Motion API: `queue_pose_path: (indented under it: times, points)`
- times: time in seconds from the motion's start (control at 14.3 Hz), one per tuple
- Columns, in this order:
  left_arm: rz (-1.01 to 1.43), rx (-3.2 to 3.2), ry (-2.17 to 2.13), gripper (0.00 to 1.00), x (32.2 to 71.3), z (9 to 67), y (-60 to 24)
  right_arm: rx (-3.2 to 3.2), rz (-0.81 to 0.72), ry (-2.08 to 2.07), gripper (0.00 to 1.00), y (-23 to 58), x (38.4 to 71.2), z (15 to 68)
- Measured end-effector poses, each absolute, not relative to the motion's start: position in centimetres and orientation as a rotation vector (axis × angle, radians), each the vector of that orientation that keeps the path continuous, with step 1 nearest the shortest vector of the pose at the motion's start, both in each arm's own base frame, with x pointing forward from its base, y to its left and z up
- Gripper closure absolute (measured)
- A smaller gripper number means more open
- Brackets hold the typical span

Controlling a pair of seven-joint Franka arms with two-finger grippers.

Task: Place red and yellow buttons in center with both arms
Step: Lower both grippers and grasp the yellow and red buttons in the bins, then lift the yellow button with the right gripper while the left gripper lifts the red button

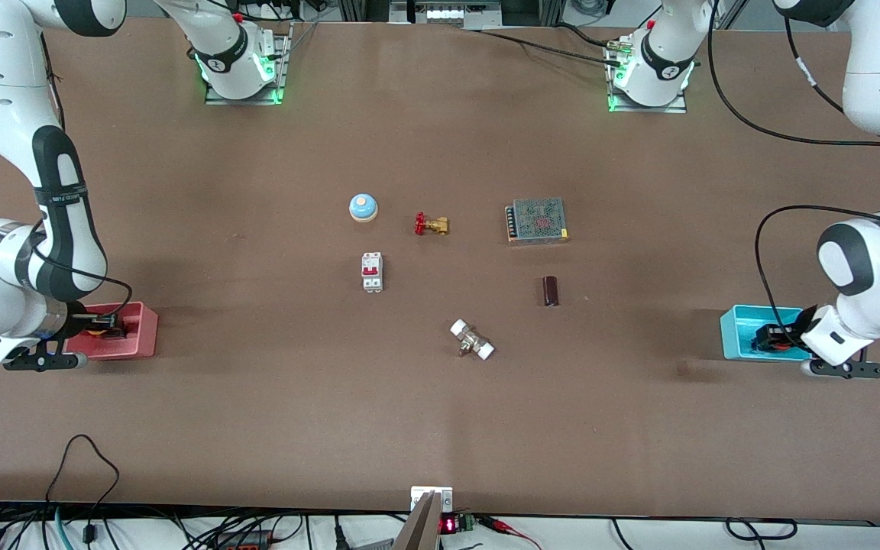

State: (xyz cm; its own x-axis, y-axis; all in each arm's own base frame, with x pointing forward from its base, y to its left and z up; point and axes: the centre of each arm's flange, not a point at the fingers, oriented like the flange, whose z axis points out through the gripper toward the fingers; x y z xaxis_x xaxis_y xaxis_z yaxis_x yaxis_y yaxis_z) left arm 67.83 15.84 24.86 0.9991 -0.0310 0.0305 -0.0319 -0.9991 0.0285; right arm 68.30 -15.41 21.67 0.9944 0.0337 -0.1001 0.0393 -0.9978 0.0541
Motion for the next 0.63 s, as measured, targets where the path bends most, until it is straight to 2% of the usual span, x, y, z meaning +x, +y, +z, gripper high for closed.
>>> queue_pose_path:
  times: [0.35, 0.49, 0.63]
  points:
    - [0.03, 3.073, -0.053, 0.63, 69.1, 33.9, 13.6, 3.08, -0.119, 0.081, 0.59, -15.3, 69.3, 23.5]
    - [0.039, 3.042, -0.003, 0.63, 69.5, 35.1, 9.3, 3.081, -0.112, 0.115, 0.59, -15.2, 69.7, 25.0]
    - [0.028, 3.028, 0.048, 0.63, 69.4, 34.7, 3.9, 3.095, -0.134, 0.136, 0.59, -14.4, 70.1, 28.8]
